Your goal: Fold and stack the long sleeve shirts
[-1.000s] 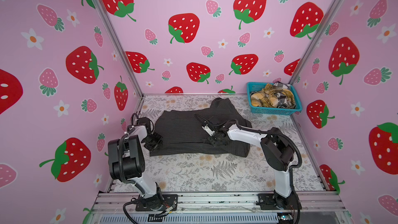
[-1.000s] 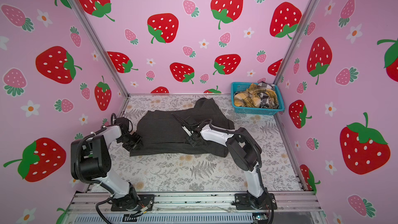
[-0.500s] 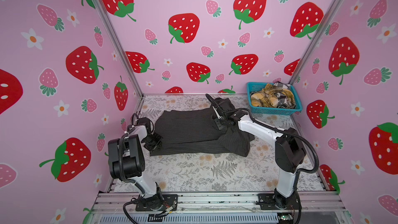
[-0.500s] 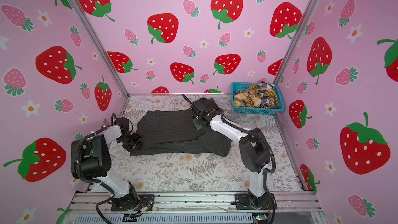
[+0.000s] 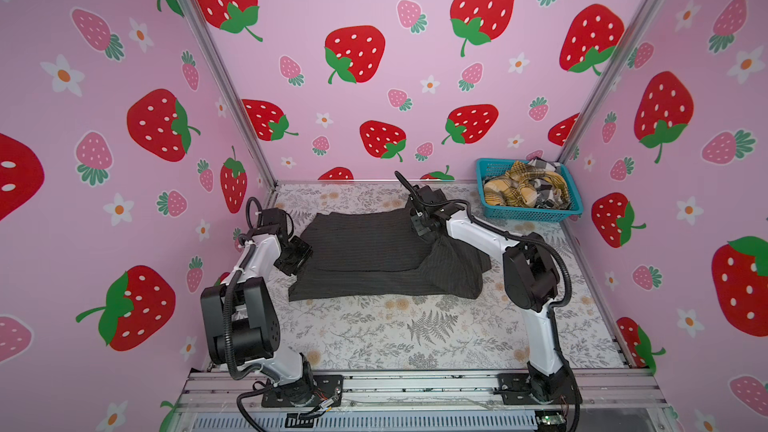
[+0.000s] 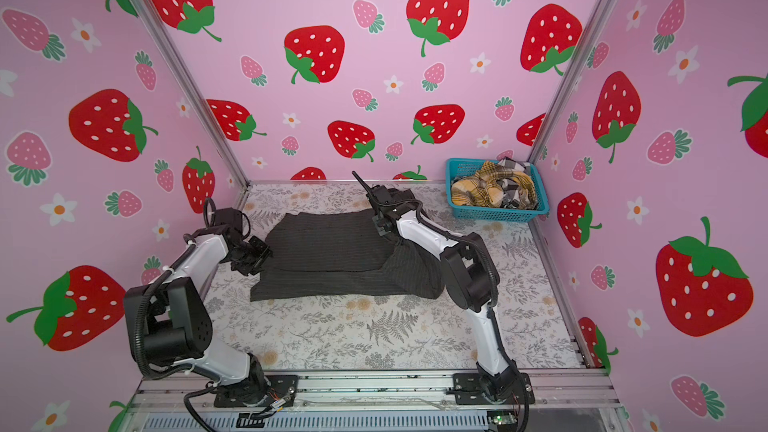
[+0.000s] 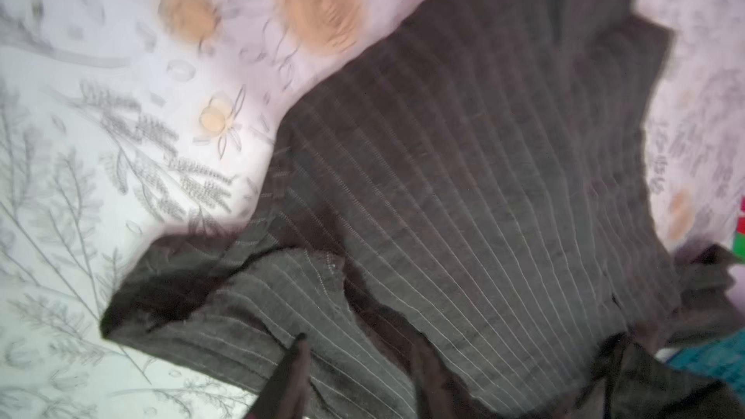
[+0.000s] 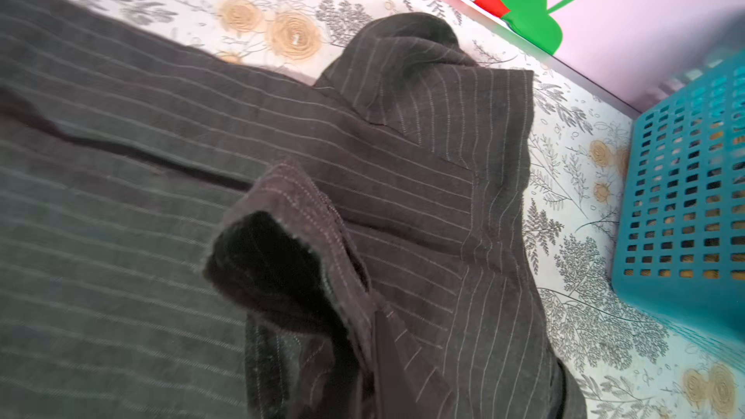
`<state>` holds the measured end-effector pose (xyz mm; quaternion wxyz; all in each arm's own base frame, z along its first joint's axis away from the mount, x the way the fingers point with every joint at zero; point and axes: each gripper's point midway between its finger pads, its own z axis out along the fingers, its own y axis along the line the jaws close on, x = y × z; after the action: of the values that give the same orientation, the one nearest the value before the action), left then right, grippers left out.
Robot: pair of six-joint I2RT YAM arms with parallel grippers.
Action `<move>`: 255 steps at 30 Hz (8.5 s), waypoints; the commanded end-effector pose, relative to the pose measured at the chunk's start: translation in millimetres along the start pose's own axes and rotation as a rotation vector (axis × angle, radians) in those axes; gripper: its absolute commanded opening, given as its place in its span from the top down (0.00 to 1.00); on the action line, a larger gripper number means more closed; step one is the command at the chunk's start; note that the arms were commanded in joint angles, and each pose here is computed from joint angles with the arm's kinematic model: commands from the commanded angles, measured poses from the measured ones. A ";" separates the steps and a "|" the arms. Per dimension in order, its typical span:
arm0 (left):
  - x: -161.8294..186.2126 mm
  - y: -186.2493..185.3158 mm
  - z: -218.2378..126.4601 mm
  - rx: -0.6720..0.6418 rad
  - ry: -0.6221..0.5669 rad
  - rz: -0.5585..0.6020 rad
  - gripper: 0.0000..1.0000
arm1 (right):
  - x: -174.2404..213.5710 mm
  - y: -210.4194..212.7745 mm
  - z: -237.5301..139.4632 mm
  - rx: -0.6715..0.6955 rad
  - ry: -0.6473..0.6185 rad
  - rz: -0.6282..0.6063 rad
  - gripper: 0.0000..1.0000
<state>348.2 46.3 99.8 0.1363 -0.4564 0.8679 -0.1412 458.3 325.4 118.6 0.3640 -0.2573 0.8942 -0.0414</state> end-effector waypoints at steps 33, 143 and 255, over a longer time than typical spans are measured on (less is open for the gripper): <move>49.0 34.1 62.2 -0.054 0.147 -0.042 0.84 | 146.3 -3.0 -28.5 -0.476 0.252 0.332 0.48; 62.5 -87.8 -44.2 0.281 0.022 0.360 0.41 | 78.5 -16.3 -52.0 -0.311 0.178 0.270 0.37; 273.7 -182.1 18.8 -0.261 -0.172 1.235 1.00 | 189.5 -67.6 -108.9 -0.296 0.191 0.800 0.78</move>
<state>335.7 -308.6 61.5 0.1418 0.0916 0.9833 0.0684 289.8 161.6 77.3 0.2036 0.0677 0.9551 0.2042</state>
